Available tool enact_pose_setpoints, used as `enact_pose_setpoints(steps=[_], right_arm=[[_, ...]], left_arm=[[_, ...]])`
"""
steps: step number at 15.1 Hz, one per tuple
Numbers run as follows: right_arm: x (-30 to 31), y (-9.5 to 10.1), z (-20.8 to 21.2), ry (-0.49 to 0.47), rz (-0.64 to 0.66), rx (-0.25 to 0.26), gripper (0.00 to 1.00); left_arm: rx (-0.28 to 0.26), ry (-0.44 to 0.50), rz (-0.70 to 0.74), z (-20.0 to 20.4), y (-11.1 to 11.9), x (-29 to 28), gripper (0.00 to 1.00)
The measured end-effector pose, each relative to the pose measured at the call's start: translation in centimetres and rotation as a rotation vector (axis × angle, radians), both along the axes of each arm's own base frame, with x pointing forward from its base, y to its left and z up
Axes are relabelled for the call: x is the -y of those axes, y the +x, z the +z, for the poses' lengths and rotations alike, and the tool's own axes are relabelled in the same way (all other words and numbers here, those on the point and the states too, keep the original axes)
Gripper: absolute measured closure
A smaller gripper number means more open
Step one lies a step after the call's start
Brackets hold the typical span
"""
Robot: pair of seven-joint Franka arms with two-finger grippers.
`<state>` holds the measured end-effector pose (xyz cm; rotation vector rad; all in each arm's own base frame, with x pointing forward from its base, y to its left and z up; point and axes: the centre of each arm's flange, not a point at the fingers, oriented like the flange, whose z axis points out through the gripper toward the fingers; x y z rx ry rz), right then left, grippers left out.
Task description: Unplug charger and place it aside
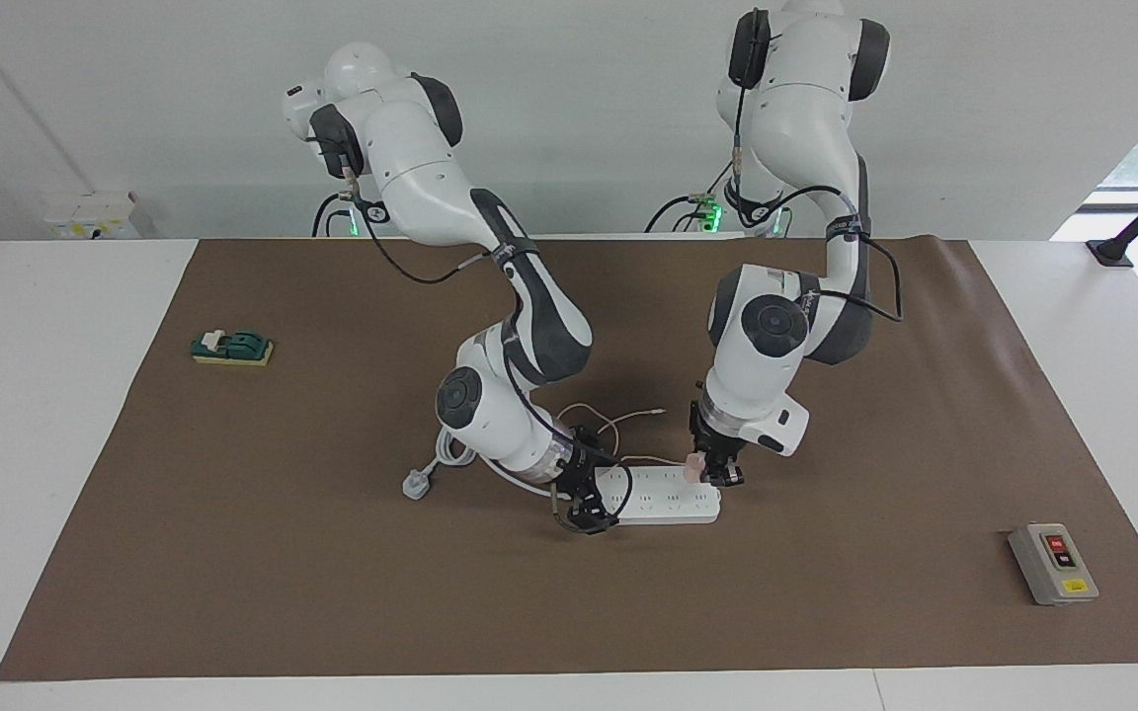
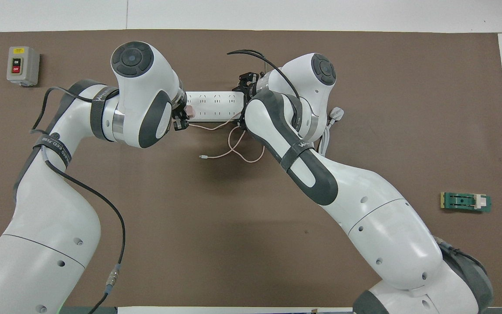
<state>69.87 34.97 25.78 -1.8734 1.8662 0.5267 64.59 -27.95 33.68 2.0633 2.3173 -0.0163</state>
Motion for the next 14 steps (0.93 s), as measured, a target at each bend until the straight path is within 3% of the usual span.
enact_pose_setpoints(steps=[4,7,14], right_arm=[[-0.01,-0.11,-0.37,-0.004,0.000,0.011,0.00],[0.07,-0.05,-0.21,-0.003,-0.005,0.015,0.07],[0.07,-0.05,-0.22,-0.003,-0.005,0.015,0.07]], left_arm=[[0.002,-0.001,0.000,-0.02,-0.02,-0.02,0.66],[0.004,-0.002,0.000,-0.01,-0.11,-0.06,0.66],[0.006,-0.003,0.000,-0.02,-0.16,-0.08,0.66]])
